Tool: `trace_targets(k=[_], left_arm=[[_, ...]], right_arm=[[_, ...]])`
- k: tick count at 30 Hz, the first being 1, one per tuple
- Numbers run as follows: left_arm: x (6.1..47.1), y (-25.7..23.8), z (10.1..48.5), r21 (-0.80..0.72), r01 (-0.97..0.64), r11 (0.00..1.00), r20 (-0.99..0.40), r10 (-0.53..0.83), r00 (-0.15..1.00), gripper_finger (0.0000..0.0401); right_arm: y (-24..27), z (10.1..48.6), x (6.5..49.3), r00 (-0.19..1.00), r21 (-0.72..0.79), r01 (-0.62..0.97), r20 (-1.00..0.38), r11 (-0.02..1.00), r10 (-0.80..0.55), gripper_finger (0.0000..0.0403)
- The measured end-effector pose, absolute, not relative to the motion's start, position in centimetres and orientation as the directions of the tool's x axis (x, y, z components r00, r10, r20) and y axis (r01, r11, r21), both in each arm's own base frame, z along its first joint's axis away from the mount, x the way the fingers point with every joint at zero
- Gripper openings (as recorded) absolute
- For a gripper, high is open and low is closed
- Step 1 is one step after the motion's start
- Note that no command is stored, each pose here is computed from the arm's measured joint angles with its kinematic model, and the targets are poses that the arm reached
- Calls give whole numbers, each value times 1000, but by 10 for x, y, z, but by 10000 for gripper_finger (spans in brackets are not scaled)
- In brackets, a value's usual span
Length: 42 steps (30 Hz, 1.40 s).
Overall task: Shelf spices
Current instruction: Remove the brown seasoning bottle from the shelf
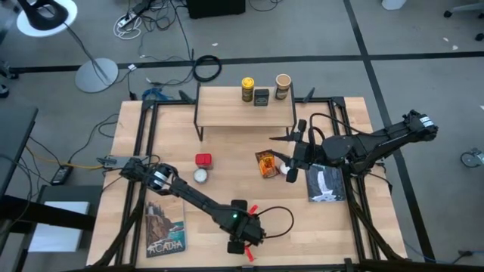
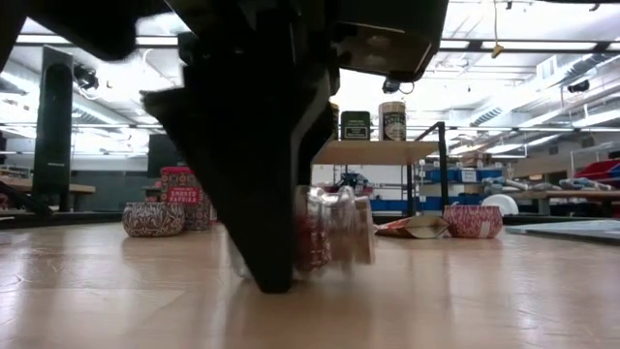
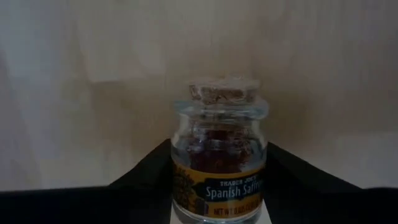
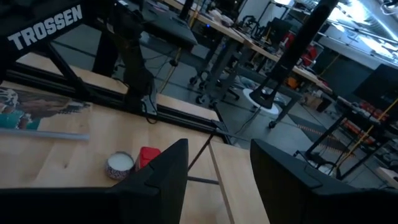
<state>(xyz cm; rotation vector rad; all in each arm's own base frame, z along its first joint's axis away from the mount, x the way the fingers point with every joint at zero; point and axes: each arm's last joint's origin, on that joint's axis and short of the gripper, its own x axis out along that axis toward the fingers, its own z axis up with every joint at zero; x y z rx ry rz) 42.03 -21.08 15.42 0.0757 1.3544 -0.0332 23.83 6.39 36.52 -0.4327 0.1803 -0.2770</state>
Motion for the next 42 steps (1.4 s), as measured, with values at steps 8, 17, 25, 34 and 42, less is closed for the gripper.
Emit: trace_targets(k=[8, 17, 25, 34, 42], left_arm=[[427, -204, 165, 291, 5, 957, -897, 270, 350, 178], [425, -196, 208, 411, -118, 904, -763, 412, 498, 178], [400, -184, 291, 442, -208, 872, -622, 465, 630, 178], [343, -154, 394, 475, -348, 808, -400, 551, 732, 178], [302, -126, 435, 359, -375, 855, -242, 474, 847, 178]], right_arm=[[64, 365, 238, 947, -436, 225, -113, 871, -302, 173], [64, 365, 238, 946, -436, 225, -114, 871, -302, 173], [64, 365, 238, 946, -436, 225, -114, 871, -302, 173], [64, 365, 238, 945, -437, 229, -114, 870, -306, 173], [64, 365, 238, 945, -437, 229, -115, 870, -306, 173]])
